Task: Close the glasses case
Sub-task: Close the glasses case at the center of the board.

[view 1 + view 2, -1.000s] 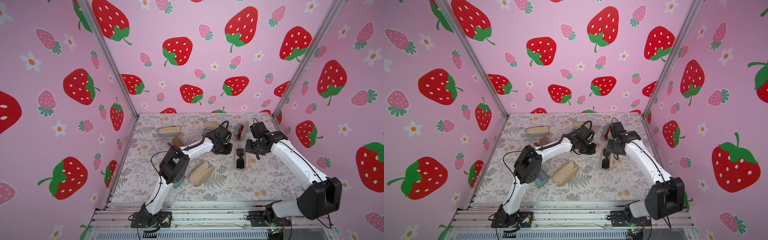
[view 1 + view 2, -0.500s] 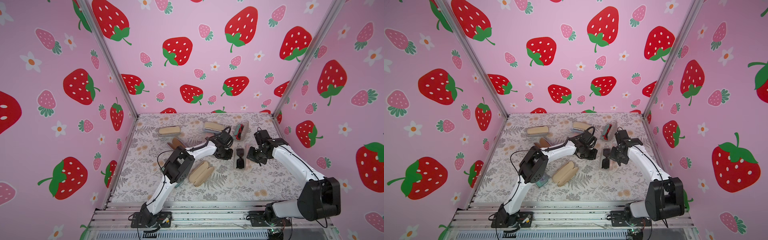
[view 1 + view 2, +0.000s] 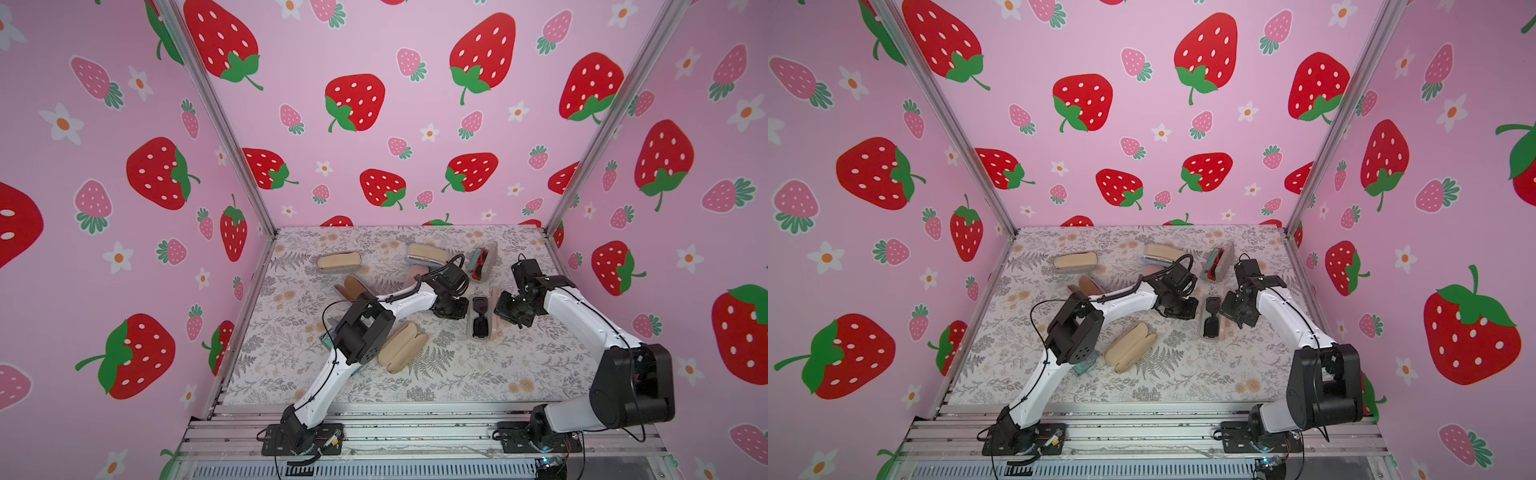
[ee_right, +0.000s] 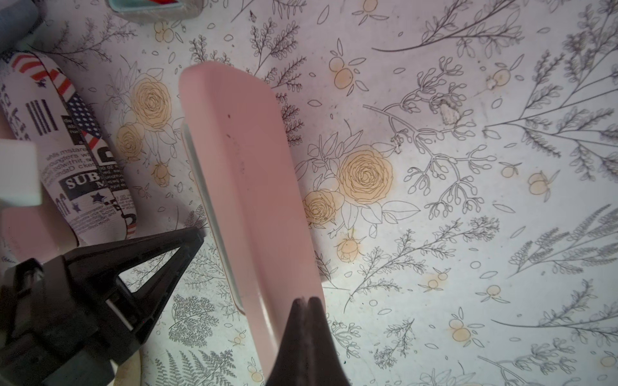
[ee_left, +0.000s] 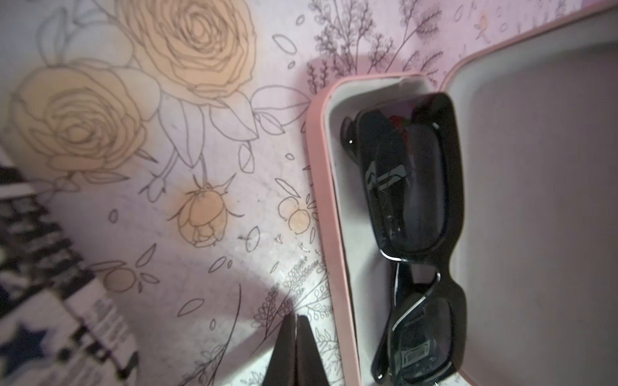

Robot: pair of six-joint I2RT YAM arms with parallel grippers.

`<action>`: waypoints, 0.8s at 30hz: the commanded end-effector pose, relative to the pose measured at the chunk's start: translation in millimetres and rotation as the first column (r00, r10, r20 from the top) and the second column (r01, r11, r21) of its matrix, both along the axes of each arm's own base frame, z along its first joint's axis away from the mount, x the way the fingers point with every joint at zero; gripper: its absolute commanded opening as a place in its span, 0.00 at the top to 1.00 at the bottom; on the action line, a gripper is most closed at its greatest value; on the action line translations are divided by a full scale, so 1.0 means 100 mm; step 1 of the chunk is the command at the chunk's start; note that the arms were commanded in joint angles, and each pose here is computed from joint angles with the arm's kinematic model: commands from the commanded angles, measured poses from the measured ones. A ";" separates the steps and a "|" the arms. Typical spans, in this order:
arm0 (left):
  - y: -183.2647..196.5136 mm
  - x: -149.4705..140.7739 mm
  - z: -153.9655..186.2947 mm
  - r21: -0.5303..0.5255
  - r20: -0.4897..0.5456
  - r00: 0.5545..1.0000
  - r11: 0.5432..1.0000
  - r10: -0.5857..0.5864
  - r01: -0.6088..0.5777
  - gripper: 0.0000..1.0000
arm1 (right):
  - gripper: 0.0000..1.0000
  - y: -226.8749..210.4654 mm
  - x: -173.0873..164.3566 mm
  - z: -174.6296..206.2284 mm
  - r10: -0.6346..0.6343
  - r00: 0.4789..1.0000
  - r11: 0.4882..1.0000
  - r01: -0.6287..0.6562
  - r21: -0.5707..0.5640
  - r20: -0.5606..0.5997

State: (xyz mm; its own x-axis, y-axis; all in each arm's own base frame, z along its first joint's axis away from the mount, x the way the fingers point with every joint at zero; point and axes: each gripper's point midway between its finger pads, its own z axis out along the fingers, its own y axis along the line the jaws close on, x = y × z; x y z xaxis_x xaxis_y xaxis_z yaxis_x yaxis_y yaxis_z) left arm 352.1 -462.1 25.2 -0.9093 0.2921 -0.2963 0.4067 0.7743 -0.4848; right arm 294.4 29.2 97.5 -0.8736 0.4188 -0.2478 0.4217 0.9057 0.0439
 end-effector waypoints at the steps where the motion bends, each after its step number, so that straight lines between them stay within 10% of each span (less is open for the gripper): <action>1: -0.03 -0.05 -0.09 0.020 -0.017 1.000 1.000 -0.018 0.018 1.00 | 0.98 0.06 0.00 -0.09 -0.003 1.000 0.999 0.003 0.053 -0.013; 24: -0.18 -0.09 -0.12 0.001 -0.034 0.999 0.999 -0.034 0.034 1.00 | 0.98 0.23 0.12 -0.19 0.038 0.999 0.990 -0.035 0.138 -0.024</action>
